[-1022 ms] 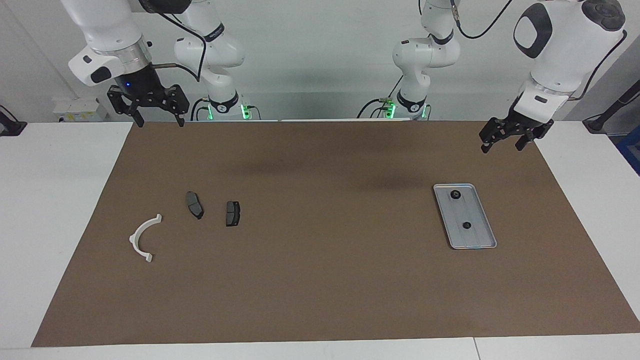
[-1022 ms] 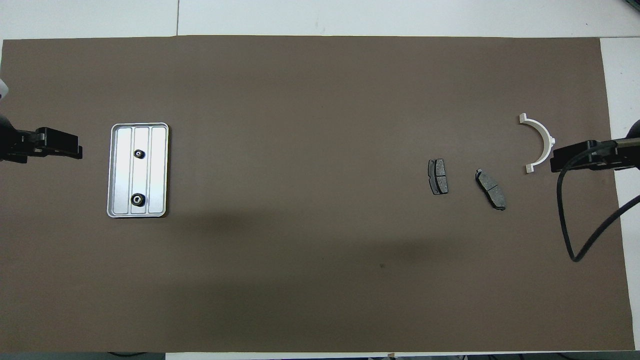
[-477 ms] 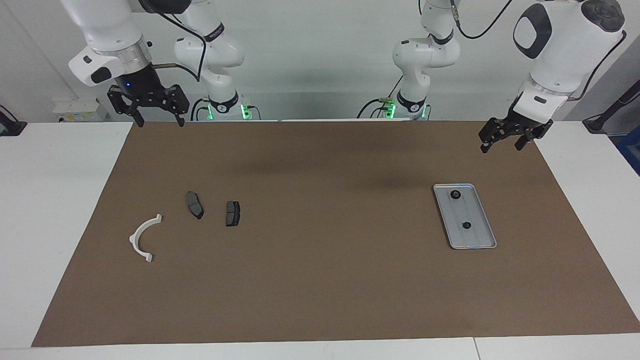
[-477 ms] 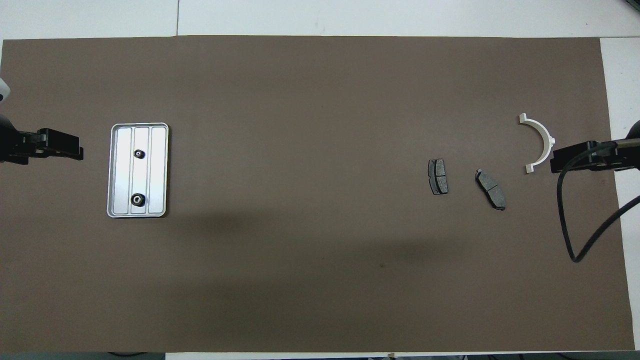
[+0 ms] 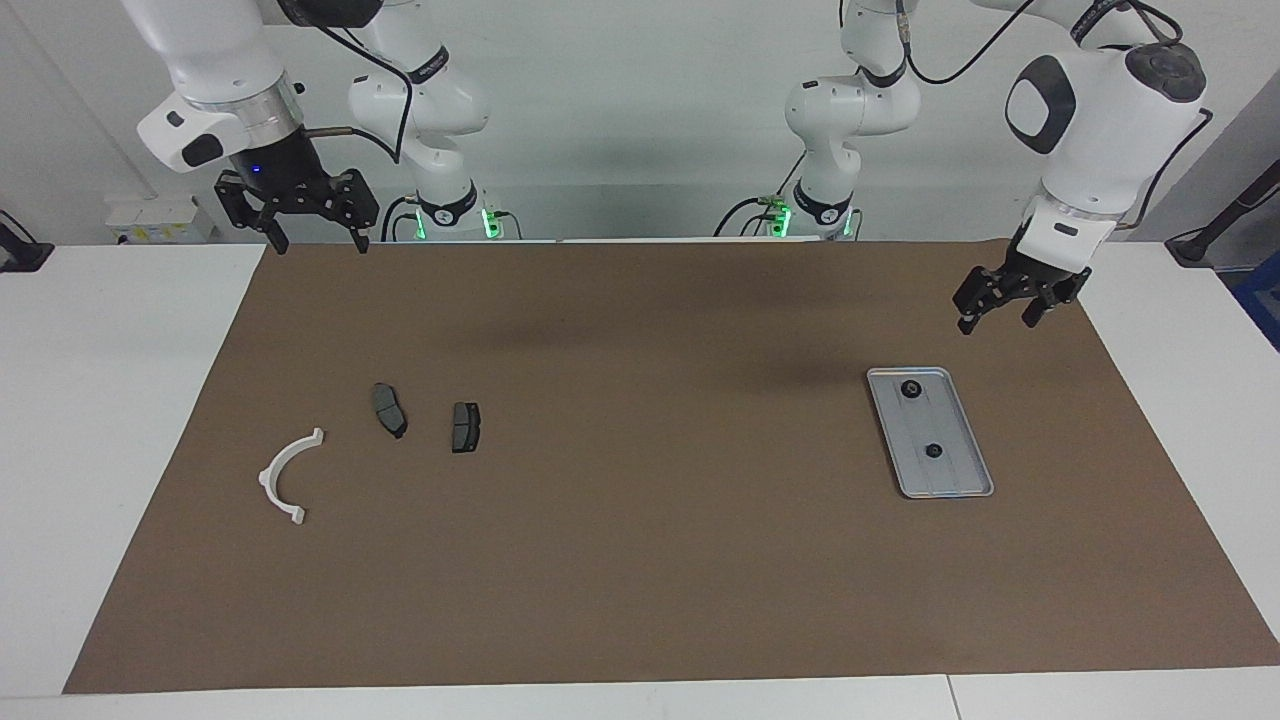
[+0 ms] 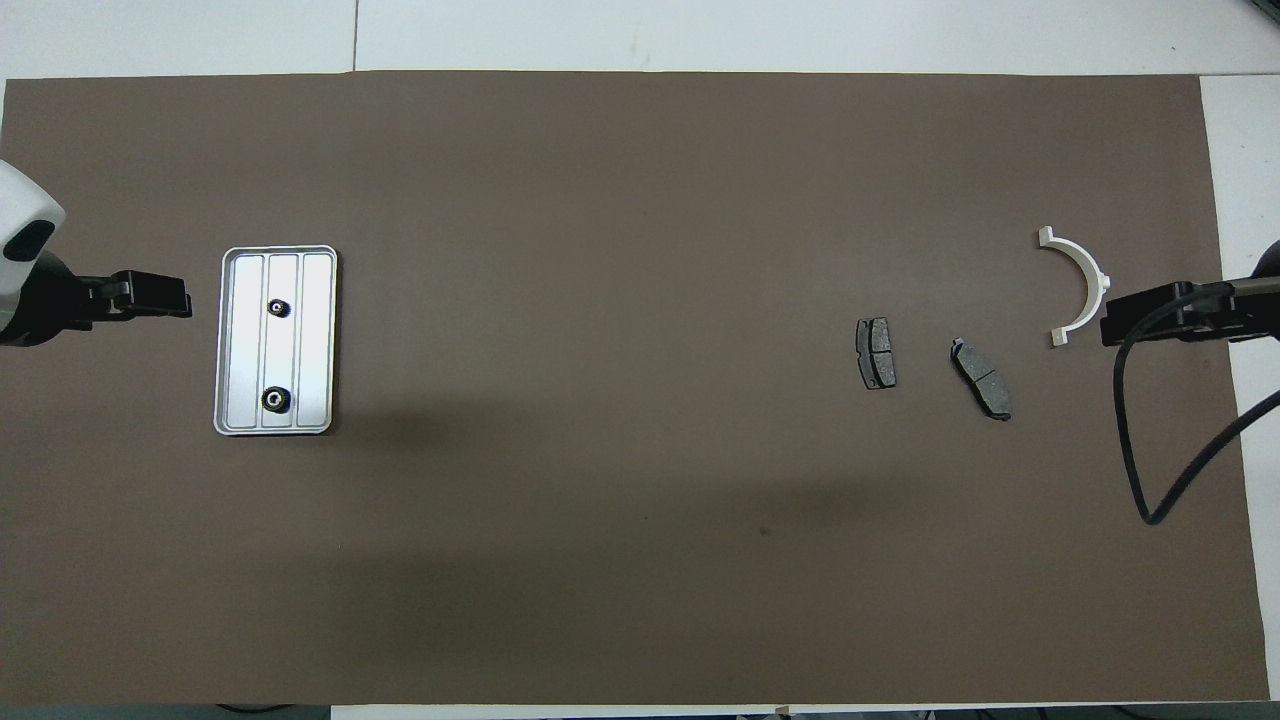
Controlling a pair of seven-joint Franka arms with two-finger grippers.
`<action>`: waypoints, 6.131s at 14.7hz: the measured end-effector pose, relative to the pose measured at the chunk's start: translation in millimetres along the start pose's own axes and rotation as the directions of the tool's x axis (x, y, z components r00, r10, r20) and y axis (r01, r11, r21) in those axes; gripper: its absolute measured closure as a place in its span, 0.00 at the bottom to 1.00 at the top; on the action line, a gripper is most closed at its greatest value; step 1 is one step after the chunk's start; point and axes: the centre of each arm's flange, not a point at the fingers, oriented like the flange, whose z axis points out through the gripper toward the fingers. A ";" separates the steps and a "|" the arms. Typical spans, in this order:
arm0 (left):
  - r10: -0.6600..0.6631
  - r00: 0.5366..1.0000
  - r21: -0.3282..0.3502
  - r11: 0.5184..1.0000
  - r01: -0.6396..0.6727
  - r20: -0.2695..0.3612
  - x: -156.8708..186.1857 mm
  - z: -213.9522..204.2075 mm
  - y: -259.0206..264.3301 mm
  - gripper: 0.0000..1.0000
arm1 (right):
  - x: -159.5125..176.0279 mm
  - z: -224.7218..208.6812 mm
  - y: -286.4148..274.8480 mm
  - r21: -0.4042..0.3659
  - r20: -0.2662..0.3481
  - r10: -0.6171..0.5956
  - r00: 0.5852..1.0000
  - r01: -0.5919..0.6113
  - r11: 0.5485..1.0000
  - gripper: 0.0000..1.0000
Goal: Place bearing gear from tray to pile
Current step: 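Reach the left gripper into the tray and grasp a bearing gear, then carry the gear to mid-table with the left gripper while the right gripper approaches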
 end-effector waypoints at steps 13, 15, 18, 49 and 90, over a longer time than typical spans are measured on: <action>-0.013 0.995 0.006 1.000 0.012 0.095 -42.1 154.0 -7.5 0.30 | -0.2 0.0 -5.2 -0.001 0.000 -0.010 1.000 0.010 1.000 0.00; -0.011 0.994 0.007 1.000 0.010 0.110 -41.5 171.3 -6.1 0.30 | -0.2 0.0 -5.4 -0.001 0.000 -0.010 1.000 0.010 1.000 0.00; -0.009 0.991 0.007 1.000 0.008 0.134 -41.2 197.4 -4.8 0.32 | -0.2 0.0 -5.5 -0.001 0.000 -0.010 1.000 0.010 1.000 0.00; -0.094 0.988 -0.048 0.994 0.101 0.125 -17.7 172.7 12.8 0.65 | -16.5 33.9 -86.6 0.021 -0.003 0.174 0.985 -0.174 0.985 0.00; -0.222 0.966 0.055 0.975 0.216 0.135 28.5 137.0 165.1 0.00 | -22.7 145.5 -263.4 0.107 -0.023 0.530 0.848 -0.525 0.844 0.00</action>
